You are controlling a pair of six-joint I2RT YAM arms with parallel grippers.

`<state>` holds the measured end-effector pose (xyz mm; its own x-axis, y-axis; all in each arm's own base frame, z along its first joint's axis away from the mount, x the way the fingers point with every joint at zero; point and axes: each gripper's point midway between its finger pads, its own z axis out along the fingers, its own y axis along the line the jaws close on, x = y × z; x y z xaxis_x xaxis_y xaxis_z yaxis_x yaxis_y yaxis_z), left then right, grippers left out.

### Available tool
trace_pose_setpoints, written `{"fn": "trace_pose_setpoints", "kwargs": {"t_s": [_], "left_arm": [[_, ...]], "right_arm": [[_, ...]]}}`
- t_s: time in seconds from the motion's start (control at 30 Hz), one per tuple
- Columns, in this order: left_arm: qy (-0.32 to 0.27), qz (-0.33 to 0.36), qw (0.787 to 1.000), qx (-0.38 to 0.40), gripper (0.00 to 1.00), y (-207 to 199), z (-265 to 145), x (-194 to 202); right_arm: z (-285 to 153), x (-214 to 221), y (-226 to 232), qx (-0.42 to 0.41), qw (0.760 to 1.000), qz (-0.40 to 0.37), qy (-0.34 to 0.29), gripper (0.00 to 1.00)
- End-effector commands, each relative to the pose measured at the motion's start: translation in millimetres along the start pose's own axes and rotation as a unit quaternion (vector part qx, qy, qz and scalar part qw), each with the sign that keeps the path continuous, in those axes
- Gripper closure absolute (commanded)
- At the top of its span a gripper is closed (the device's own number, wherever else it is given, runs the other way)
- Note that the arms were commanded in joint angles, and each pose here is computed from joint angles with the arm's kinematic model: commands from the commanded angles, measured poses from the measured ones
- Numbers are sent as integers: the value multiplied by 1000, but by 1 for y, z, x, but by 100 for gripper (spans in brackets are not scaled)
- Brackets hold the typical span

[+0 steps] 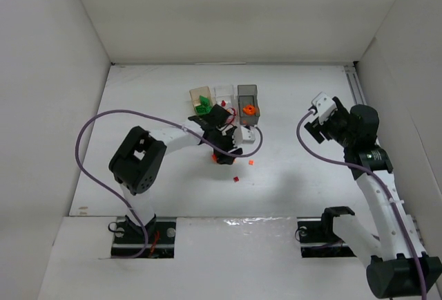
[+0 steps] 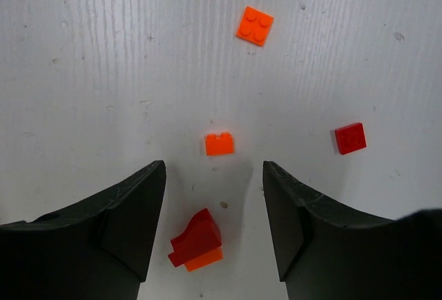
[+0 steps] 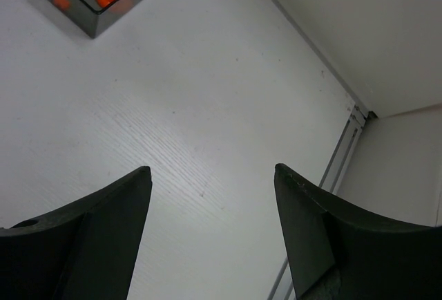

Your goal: Sort the legos into containers by color

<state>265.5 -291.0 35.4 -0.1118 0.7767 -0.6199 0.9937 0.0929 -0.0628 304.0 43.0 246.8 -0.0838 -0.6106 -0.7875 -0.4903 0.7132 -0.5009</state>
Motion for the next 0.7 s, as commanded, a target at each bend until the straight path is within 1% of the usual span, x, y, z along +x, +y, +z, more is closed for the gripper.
{"fn": "trace_pose_setpoints", "kwargs": {"t_s": [0.0, 0.1, 0.23, 0.27, 0.3, 0.4, 0.43, 0.67], "left_arm": [[-11, 33, 999, -14, 45, 5, -3, -19], [11, 21, 1000, -5, 45, 7, 5, -12], [18, 20, 1000, -13, 46, 12, 6, -10], [17, 26, 999, -17, 46, 12, 6, -15], [26, 21, 999, -10, 46, 12, 11, -10], [32, 14, 999, -18, 51, 17, 11, -11], [42, 10, 999, -16, 51, 16, 13, -5], [55, 13, 998, -14, 55, 10, 16, -1]], "right_arm": [[-3, -8, -4, 7, 1000, 6, -13, 23], [-4, -10, -6, 7, 1000, 1, -13, 23], [-2, -11, -8, 10, 1000, -1, -17, 23], [-2, -11, -8, 10, 1000, -1, -17, 23], [-2, -11, -8, 10, 1000, -1, -17, 23], [-1, -13, -11, 11, 1000, -6, -18, 23], [0, -15, -13, 10, 1000, -11, -17, 23], [4, -10, -17, 15, 1000, -12, -8, 23]]}}
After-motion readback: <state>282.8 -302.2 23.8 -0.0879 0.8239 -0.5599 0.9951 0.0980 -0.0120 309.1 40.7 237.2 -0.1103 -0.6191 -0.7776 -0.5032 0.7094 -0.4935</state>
